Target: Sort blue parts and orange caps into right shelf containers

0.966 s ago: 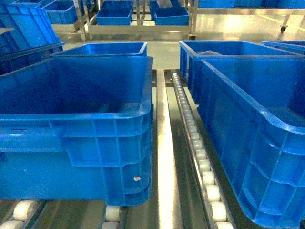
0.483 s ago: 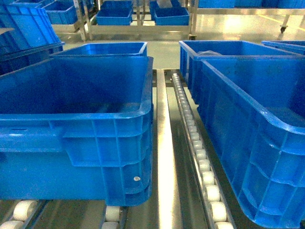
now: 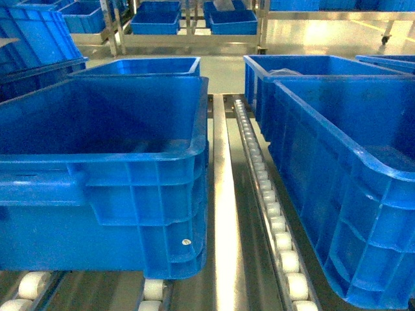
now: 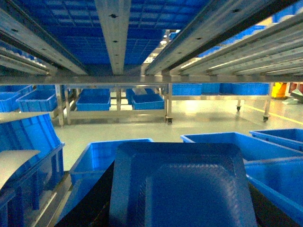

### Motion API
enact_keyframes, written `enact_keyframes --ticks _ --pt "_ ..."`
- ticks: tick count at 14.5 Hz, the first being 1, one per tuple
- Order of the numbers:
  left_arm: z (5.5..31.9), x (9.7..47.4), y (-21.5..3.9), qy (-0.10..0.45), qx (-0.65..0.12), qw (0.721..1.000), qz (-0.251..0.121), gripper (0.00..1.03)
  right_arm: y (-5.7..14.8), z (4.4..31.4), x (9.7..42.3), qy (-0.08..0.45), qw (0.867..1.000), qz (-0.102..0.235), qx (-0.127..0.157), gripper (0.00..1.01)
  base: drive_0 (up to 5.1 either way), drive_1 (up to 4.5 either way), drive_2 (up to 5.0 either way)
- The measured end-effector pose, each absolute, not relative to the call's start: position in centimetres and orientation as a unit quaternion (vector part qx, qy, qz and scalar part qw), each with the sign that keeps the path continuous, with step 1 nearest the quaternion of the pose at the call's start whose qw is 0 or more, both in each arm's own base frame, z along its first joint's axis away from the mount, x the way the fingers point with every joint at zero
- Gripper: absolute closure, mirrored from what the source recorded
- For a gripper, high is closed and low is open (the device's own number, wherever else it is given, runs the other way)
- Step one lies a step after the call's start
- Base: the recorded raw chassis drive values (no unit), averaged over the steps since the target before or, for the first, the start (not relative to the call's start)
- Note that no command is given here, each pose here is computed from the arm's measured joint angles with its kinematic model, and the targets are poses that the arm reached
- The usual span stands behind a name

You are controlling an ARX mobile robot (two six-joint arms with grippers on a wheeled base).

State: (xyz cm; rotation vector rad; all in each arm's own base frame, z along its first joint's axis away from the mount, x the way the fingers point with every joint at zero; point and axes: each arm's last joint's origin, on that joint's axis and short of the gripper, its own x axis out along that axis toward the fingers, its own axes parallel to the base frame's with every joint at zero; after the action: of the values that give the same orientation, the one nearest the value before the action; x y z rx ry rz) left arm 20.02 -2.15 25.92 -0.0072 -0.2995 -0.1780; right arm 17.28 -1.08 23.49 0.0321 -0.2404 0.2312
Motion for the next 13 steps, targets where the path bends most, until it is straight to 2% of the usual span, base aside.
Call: enact_keyframes --ticks 1,2,3,4,5,6,9,13 --pt "26.1 27.0 -2.2 -0.086 -0.026 0.994 -0.068 0.53 -1.9 24.4 23.1 -0.083 0.993 0.088 0.020 0.53 0.0 0.00 0.0" --pt "24.5 30.6 -2.4 -0.033 -0.039 0.997 -0.060 0.40 -2.3 23.1 25.9 -0.033 0.996 0.073 0.028 0.41 0.0 0.00 0.0" --pt "23.2 32.5 -2.9 -0.005 -0.044 0.997 -0.056 0.29 -2.4 21.6 27.6 0.000 0.998 0.059 0.030 0.29 0.0 0.00 0.0" --pt "22.5 33.7 -3.1 0.005 -0.049 0.997 -0.054 0.16 -2.3 21.1 28.4 0.003 0.999 0.048 0.025 0.16 0.0 0.00 0.0" --pt "22.6 33.8 -3.2 0.007 -0.048 0.998 -0.051 0.07 -2.3 21.4 28.6 -0.007 0.999 0.030 0.016 0.07 0.0 0.00 0.0" --pt "23.4 33.5 -3.1 -0.013 -0.046 0.998 -0.043 0.05 -2.1 22.2 28.2 -0.036 0.999 0.030 0.006 0.04 0.0 0.00 0.0" --pt "23.3 33.5 -3.0 -0.011 -0.045 0.998 -0.040 0.05 -2.2 20.7 27.0 -0.016 0.999 0.040 -0.011 0.03 0.0 0.00 0.0" --pt "23.4 33.5 -3.0 -0.012 -0.045 0.998 -0.040 0.05 -2.2 20.6 27.1 -0.015 0.999 0.041 -0.019 0.03 0.0 0.00 0.0"
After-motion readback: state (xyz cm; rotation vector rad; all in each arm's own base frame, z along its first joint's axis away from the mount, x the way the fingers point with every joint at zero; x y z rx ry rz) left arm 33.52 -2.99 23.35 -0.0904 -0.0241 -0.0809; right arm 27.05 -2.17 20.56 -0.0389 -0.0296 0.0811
